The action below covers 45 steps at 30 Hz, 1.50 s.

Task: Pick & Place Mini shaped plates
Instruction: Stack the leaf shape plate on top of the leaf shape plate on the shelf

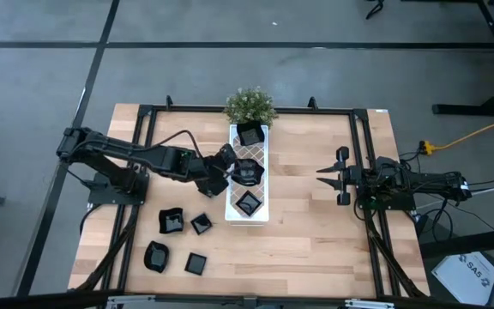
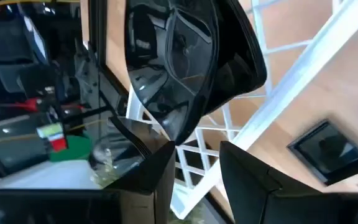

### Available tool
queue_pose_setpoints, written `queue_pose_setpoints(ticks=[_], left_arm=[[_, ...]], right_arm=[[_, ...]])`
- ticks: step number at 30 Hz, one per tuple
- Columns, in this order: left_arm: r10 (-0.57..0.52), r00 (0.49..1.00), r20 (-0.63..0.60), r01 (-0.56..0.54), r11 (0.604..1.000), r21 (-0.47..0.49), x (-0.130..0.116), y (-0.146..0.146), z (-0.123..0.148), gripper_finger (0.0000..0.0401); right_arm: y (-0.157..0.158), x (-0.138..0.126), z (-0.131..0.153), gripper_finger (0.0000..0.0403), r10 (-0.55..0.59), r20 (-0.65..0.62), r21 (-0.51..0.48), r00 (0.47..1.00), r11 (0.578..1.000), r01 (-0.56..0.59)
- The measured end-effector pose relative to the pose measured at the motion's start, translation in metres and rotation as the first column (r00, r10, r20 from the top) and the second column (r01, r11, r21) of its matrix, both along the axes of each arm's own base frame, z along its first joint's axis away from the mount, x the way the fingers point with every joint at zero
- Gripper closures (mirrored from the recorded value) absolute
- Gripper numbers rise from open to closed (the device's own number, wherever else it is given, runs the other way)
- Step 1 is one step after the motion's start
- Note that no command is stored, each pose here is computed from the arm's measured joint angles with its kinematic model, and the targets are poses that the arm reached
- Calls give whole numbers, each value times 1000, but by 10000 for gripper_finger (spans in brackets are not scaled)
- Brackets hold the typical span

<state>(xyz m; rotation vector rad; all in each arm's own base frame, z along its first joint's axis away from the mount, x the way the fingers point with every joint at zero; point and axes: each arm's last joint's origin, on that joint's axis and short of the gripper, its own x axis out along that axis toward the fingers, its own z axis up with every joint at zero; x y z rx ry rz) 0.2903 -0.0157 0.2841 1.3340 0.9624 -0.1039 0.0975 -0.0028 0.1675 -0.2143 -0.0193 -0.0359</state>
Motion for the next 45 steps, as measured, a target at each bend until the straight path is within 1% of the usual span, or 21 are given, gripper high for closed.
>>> queue_pose_setpoints(ticks=[4, 6, 7, 8, 15, 22, 29, 36, 39, 45], left_arm=[[-44, 997, -59, 47, 997, 63, 8, 0, -9, 281], [-36, 997, -64, 42, 994, 97, 12, 0, -12, 281], [-27, 999, -47, 32, 994, 108, 14, 0, -12, 281], [-20, 999, -31, 24, 993, 113, 17, 1, -13, 280], [-33, 998, -57, 41, 989, 145, 20, 0, -16, 288], [-34, 999, -42, 41, 985, 168, 20, -6, -15, 312], [-56, 998, -36, 62, 982, 178, 19, -18, -15, 353], [-50, 999, 0, 50, 989, 137, 17, -28, -15, 395], [-39, 999, 20, 36, 993, 113, 17, -32, -15, 398], [34, 996, 84, -41, 996, 83, 15, -39, -14, 399]], right_arm=[[0, 0, 0, 301, 0, 0, 0, 1000, 1000, 0], [0, 0, 0, 301, 0, 0, 0, 1000, 1000, 0], [0, 0, 0, 301, 0, 0, 0, 1000, 1000, 0], [0, 0, 0, 301, 0, -1, 0, 1000, 1000, 0], [0, 0, 0, 301, 0, -1, 0, 1000, 1000, 0], [0, 0, 0, 301, 0, 0, 0, 1000, 1000, 0], [0, 0, 0, 301, 0, 0, 0, 1000, 1000, 0], [0, 0, 0, 301, 0, -1, 0, 1000, 1000, 0], [0, 0, 0, 301, 0, 0, 0, 1000, 1000, 0], [0, 0, 0, 301, 0, 0, 0, 1000, 1000, 0]])
